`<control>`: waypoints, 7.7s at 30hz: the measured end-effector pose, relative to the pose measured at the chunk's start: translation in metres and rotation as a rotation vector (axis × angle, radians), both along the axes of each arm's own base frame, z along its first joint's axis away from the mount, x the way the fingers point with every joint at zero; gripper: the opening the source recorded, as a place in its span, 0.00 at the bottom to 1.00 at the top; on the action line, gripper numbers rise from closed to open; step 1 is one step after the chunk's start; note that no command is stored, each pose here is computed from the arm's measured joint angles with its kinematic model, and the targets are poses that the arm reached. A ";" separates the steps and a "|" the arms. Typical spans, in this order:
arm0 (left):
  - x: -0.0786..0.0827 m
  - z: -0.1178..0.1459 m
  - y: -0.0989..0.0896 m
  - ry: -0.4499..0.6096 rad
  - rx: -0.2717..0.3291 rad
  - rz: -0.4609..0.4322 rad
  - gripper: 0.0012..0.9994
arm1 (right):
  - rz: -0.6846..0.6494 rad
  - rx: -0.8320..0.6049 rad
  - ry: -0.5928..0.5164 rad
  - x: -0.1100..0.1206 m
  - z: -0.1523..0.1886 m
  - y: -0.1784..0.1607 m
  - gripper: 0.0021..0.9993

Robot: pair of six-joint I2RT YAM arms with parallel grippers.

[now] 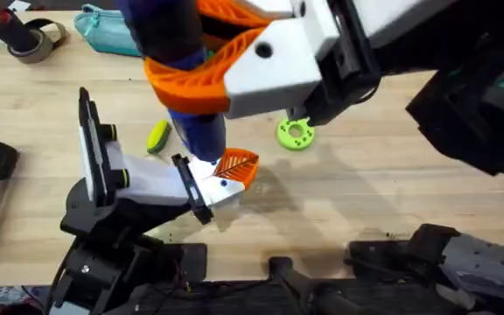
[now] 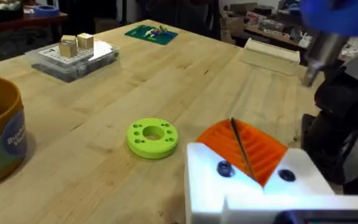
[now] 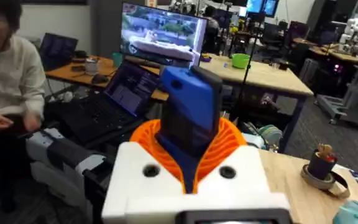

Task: Pick up the gripper from the table and insert it into the empty holder that is missing its gripper. Then pick up a screw, insert it into the mounting hole, and use the screwdriver to tighten it. Finally, clean up the table by picking up the vegetable and placing it into the bucket.

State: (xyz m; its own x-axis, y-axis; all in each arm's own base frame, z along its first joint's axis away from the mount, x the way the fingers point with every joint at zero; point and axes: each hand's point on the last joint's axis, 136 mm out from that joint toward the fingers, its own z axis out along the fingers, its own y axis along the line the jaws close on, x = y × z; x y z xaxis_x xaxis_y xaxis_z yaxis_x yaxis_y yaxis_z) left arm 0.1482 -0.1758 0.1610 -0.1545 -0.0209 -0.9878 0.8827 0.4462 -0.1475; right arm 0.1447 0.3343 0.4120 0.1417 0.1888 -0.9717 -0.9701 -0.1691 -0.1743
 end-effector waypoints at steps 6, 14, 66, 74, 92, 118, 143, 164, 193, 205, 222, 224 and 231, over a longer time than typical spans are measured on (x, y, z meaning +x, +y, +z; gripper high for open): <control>0.000 0.000 0.000 -0.022 0.011 -0.001 0.01 | 0.003 -0.023 -0.007 0.000 -0.007 0.001 0.04; 0.000 0.000 0.000 -0.025 0.013 -0.001 0.01 | 0.002 -0.055 0.005 0.007 -0.021 0.008 0.04; 0.000 0.000 0.000 -0.030 0.015 -0.001 0.01 | -0.002 -0.070 -0.021 0.016 -0.054 0.017 0.04; 0.000 0.000 0.000 -0.030 0.015 -0.001 0.01 | 0.005 -0.033 -0.060 0.011 -0.050 0.017 0.04; 0.000 0.000 0.000 -0.030 0.015 -0.001 0.01 | 0.011 -0.043 -0.032 0.010 -0.053 0.017 0.04; 0.000 0.000 0.000 -0.030 0.015 -0.001 0.01 | 0.008 -0.041 -0.046 0.010 -0.053 0.017 0.04; 0.000 0.000 0.000 -0.030 0.015 -0.001 0.01 | 0.002 -0.044 -0.052 0.012 -0.055 0.017 0.04; 0.000 0.000 0.000 -0.030 0.015 -0.002 0.01 | -0.001 -0.044 -0.053 0.013 -0.056 0.016 0.04; 0.000 0.000 0.000 -0.030 0.015 -0.002 0.01 | 0.004 -0.039 -0.027 0.012 -0.056 0.015 0.04; 0.000 0.000 0.000 -0.030 0.015 -0.002 0.01 | 0.004 -0.043 -0.028 0.012 -0.057 0.015 0.04; 0.000 0.000 0.000 -0.030 0.015 -0.002 0.01 | 0.003 -0.051 -0.024 0.012 -0.060 0.016 0.04; 0.000 0.000 0.000 -0.030 0.015 -0.001 0.01 | 0.003 -0.052 -0.023 0.012 -0.060 0.016 0.04; 0.000 0.000 0.000 -0.030 0.015 -0.002 0.01 | 0.003 -0.057 -0.018 0.013 -0.061 0.016 0.04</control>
State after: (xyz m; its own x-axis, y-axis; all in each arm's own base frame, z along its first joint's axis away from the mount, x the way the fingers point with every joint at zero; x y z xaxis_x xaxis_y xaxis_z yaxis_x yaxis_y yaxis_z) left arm 0.1482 -0.1758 0.1608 -0.1251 -0.0055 -0.9921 0.8874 0.4467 -0.1143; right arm 0.1573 0.3500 0.3512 0.1586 0.1335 -0.9783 -0.9665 -0.1817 -0.1815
